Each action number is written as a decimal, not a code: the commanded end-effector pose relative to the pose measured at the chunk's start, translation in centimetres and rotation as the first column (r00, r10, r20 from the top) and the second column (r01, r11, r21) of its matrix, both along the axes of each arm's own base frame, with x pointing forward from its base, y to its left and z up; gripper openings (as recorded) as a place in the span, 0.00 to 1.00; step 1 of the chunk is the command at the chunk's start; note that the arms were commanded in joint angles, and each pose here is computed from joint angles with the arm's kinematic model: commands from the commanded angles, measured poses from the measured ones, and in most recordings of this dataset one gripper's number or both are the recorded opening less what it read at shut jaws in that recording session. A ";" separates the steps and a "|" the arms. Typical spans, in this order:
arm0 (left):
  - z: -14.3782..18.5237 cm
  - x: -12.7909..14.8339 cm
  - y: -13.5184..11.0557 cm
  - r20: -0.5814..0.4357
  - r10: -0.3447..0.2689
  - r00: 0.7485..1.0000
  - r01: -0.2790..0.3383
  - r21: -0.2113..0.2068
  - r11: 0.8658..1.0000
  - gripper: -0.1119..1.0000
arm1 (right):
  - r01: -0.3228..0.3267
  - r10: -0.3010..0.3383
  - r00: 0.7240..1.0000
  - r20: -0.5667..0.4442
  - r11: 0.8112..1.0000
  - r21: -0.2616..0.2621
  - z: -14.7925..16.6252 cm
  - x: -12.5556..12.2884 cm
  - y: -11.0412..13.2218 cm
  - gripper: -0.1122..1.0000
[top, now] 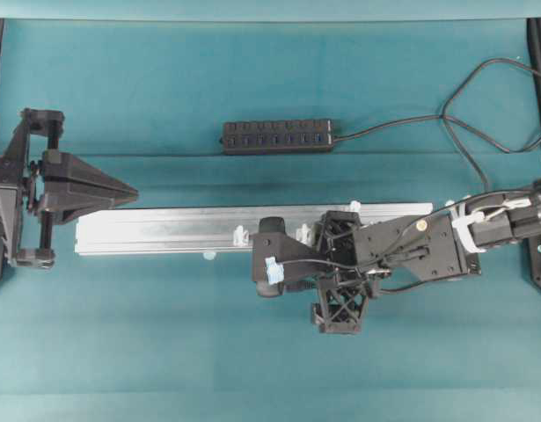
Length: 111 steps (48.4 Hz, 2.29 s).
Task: Pass the USB cable through three rings with both arms.
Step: 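Close the right gripper on the cable just behind the USB plug, then lift the plug and carry it toward the rightmost white ring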
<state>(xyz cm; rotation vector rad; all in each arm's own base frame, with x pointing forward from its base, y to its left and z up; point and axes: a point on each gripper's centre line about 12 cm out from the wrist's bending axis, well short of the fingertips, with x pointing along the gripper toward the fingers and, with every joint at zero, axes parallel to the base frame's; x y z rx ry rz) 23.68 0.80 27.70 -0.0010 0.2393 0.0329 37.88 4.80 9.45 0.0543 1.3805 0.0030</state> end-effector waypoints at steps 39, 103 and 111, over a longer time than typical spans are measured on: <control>0.9 0.3 0.1 0.024 0.002 1.000 -0.002 0.004 1.000 0.12 | 0.001 -0.001 1.000 -0.001 1.000 0.006 -0.5 -0.2 0.4 0.28; 0.9 0.4 0.3 0.026 0.010 1.000 -0.010 0.002 1.000 0.12 | -0.013 0.013 1.000 0.019 1.000 -0.004 3.4 -0.2 0.3 0.03; 1.0 0.4 0.3 0.028 0.013 1.000 -0.013 0.002 1.000 0.12 | -0.019 0.019 1.000 -0.005 1.000 -0.008 5.6 -0.6 0.3 0.03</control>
